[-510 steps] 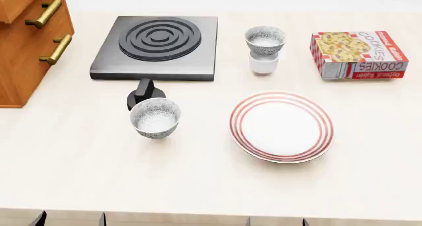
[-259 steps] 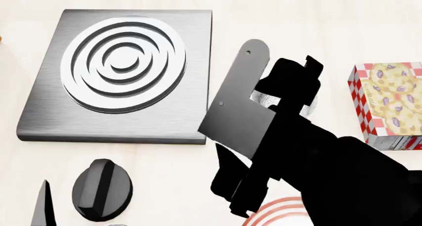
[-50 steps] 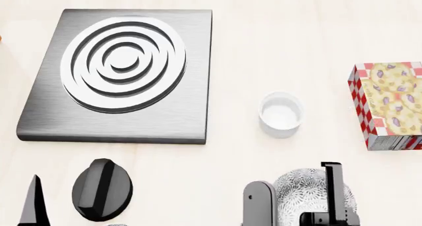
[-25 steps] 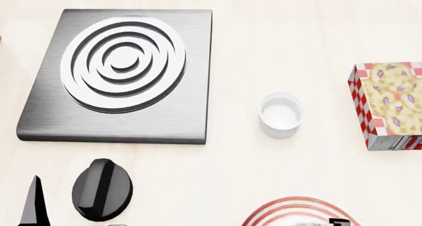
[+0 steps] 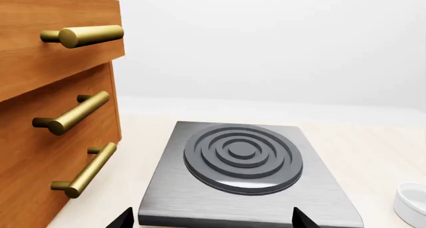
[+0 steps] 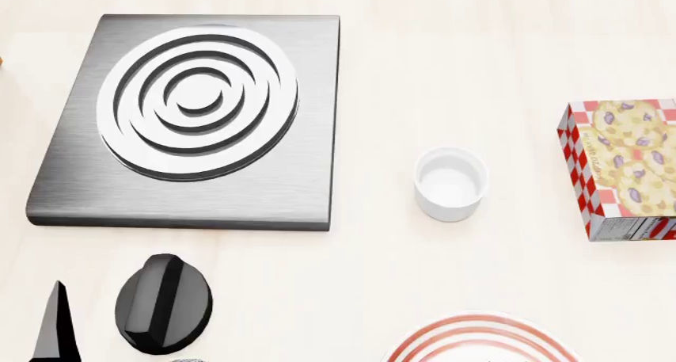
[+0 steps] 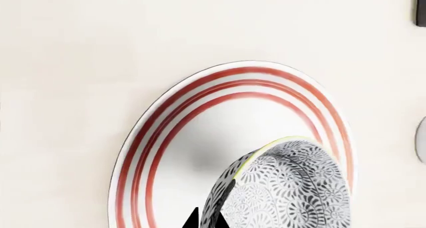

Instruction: Pick the akita bowl on the ramekin and place it on the plate.

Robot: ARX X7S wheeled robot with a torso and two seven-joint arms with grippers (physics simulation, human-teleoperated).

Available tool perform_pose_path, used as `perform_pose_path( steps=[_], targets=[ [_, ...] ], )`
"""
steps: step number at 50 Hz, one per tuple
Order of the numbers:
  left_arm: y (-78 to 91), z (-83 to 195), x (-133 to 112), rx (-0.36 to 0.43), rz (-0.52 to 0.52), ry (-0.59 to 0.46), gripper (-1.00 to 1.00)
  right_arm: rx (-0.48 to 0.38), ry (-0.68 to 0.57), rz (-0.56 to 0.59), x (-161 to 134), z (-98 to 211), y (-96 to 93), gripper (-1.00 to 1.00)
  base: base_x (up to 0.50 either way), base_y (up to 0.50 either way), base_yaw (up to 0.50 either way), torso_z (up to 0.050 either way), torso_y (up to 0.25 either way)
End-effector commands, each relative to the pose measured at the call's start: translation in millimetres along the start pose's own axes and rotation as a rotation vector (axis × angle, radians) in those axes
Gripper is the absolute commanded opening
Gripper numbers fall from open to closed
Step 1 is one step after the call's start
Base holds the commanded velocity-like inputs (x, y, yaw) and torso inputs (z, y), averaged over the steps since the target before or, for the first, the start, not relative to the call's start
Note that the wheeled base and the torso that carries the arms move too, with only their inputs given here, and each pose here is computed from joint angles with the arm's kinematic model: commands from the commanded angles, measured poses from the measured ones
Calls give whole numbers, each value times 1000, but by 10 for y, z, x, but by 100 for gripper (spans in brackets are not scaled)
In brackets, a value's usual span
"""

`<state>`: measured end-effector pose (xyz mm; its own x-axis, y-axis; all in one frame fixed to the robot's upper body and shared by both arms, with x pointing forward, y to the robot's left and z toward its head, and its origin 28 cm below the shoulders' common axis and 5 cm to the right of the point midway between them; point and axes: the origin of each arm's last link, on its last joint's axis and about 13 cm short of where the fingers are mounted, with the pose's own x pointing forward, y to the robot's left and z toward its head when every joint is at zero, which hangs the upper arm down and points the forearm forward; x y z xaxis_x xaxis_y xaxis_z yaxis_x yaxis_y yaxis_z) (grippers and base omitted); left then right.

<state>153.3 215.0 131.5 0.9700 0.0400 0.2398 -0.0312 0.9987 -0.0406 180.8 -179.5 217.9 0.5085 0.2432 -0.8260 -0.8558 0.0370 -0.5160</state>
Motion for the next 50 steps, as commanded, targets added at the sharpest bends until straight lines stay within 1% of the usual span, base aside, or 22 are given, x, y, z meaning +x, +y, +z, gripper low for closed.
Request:
perform_pose_path(
  steps=[1,10,26,40,41,43,44,46,49,50],
  targets=[
    [-3,1,-1,1,-2,0,100,-7,-6,-53,43,-6,-25,-100,0,0,0,0,0],
    [-2,1,-1,0,-1,1,100,14,10,-55,86,-53,-41,-100,0,0,0,0,0],
    [-6,-9,0,-1,-3,2,100,49,23,-95,112,-110,-109,-100,0,0,0,0,1],
    [-13,-12,-9,3,-5,2,100,54,-4,-110,167,-96,-105,-100,0,0,0,0,0],
    [-13,-12,-8,3,-5,3,100,53,-4,-110,140,-92,-128,-100,0,0,0,0,0],
    [-11,-10,-6,3,-4,1,100,56,-7,-110,191,-99,-98,-100,0,0,0,0,0],
    [-11,-11,-5,2,-4,1,100,56,-8,-108,165,-94,-123,-100,0,0,0,0,0],
    [-12,-13,-4,2,-5,2,100,57,-12,-107,205,-95,-101,-100,0,0,0,0,0],
    [-14,-13,-4,3,-5,1,100,58,-16,-102,204,-89,-118,-100,0,0,0,0,0],
    [-13,-12,-3,3,-4,1,100,59,-18,-101,245,-94,-89,-100,0,0,0,0,0]
  ],
)
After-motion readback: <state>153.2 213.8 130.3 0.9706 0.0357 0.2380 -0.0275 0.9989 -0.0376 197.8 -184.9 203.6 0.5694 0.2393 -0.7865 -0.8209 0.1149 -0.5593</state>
